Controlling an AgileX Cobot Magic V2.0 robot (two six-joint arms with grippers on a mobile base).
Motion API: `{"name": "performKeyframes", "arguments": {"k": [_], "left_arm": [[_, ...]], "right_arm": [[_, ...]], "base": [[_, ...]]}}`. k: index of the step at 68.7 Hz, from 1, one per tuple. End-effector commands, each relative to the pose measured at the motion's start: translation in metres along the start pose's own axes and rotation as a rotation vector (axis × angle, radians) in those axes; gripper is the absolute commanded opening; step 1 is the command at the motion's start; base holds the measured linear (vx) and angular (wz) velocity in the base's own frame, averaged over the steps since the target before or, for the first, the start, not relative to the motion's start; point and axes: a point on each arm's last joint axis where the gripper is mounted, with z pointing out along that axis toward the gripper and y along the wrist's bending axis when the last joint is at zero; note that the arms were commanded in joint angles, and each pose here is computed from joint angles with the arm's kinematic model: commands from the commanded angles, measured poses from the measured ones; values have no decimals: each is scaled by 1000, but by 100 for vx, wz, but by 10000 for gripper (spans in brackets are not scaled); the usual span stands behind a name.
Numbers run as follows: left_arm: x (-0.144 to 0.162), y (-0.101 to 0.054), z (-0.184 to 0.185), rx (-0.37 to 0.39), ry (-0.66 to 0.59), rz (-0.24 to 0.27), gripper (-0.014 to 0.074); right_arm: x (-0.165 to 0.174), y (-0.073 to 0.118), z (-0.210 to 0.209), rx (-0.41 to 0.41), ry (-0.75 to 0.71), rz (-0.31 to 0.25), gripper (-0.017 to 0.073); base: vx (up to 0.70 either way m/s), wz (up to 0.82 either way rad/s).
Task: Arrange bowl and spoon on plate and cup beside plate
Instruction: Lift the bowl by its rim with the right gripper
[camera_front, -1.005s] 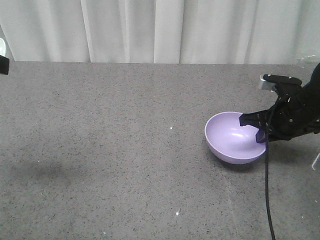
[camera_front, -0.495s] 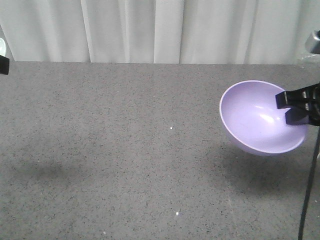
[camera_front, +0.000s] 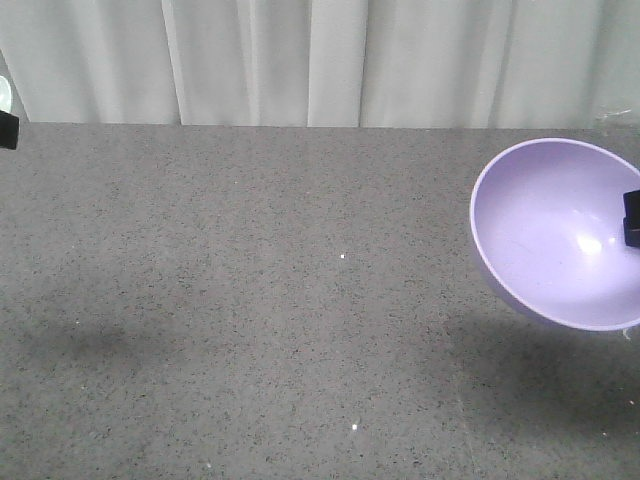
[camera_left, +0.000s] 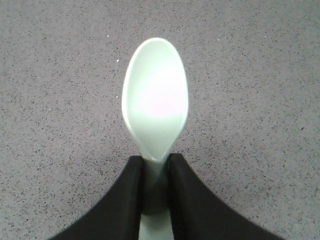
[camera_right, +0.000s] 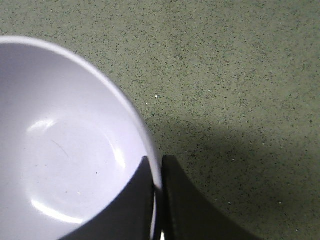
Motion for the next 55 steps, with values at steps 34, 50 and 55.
{"name": "performKeyframes", "arguments": {"k": [34,50,55], "left_arm": [[-8,-1,-14,15,-96,2,-6],[-8,-1,-14,15,-96,2,-6],[-8,-1,-14,15,-97,2,-6]], "right_arm": [[-8,2,-12,-7,-86,-11,-6],[-8,2,-12,-7,-85,-11,-6],[-8,2,-12,-7,-85,-11,-6]], "base": [[0,0],[0,0],[0,0]]}}
